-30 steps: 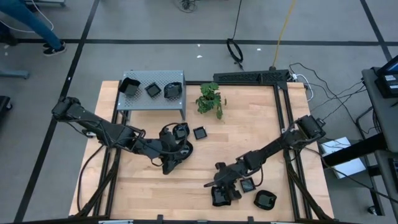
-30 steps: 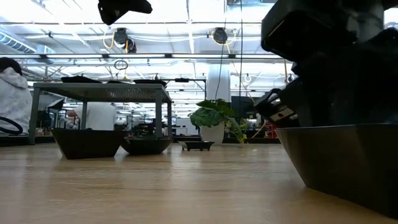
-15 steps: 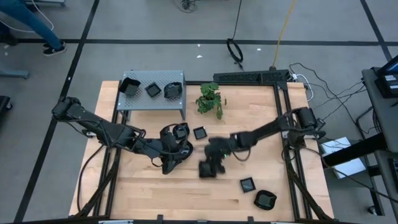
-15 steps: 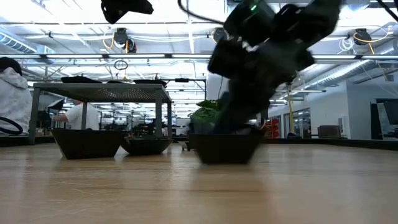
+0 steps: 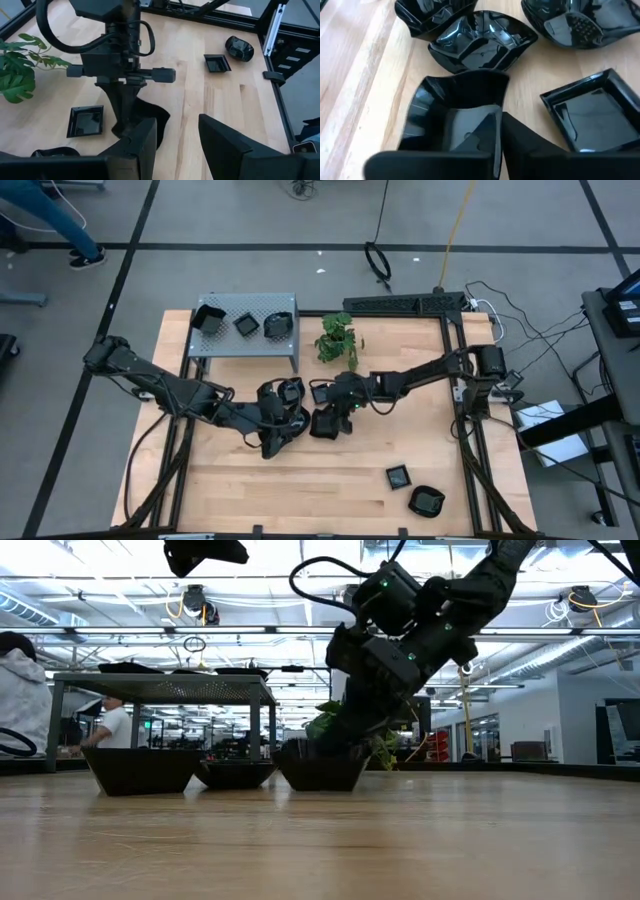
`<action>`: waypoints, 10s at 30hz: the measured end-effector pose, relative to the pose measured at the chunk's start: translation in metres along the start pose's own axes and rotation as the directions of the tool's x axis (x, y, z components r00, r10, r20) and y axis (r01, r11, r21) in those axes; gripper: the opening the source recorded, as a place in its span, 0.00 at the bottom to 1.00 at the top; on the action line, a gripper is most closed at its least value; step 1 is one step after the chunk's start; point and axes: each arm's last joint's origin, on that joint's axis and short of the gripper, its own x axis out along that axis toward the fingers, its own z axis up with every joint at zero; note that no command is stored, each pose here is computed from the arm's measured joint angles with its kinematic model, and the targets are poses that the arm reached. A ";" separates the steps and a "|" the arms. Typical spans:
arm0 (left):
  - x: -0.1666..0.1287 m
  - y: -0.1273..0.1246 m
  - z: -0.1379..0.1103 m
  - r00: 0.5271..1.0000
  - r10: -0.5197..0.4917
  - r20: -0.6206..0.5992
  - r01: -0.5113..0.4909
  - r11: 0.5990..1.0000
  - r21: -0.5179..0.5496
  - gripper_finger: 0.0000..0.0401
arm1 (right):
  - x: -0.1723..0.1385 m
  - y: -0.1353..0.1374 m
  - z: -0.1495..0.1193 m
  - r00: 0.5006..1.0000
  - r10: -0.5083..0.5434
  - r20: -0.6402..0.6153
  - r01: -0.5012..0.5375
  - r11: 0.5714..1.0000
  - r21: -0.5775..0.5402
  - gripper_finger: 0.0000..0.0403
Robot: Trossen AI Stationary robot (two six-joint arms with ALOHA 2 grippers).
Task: Pick & Place Mini shaped plates
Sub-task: Move the distorted square plate to the center of the table, then stack the distorted square plate on top of the distorted square plate on the shelf
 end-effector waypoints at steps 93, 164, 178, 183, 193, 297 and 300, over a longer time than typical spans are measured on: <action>0.043 0.061 -0.151 0.946 -0.004 -0.323 -0.175 0.833 -0.524 0.03 | -0.186 0.011 -0.128 0.759 -0.265 0.595 0.291 0.955 0.055 0.32; -0.061 0.214 -0.032 0.248 0.909 0.336 -0.155 0.380 -0.912 0.02 | -0.186 0.011 -0.128 0.759 -0.265 0.594 0.290 0.955 0.055 0.32; -0.148 0.234 0.034 0.370 0.929 -0.013 -0.352 0.127 -0.927 0.02 | -0.186 0.011 -0.128 0.759 -0.265 0.594 0.290 0.955 0.055 0.32; -0.165 0.228 0.023 0.423 0.870 -0.255 -0.405 -0.070 -0.911 0.02 | -0.186 0.011 -0.128 0.759 -0.265 0.594 0.291 0.955 0.055 0.32; -0.175 0.221 -0.005 0.344 0.788 -0.511 -0.497 -0.309 -0.811 0.02 | -0.186 0.011 -0.128 0.759 -0.265 0.594 0.290 0.955 0.055 0.32; -0.137 0.245 -0.006 0.493 0.794 -0.356 -0.477 -0.096 -0.874 0.31 | -0.186 0.011 -0.128 0.759 -0.265 0.594 0.290 0.955 0.055 0.32; -0.137 0.247 0.000 0.504 0.812 -0.295 -0.482 -0.020 -0.876 0.33 | -0.186 0.011 -0.128 0.759 -0.265 0.594 0.290 0.955 0.055 0.32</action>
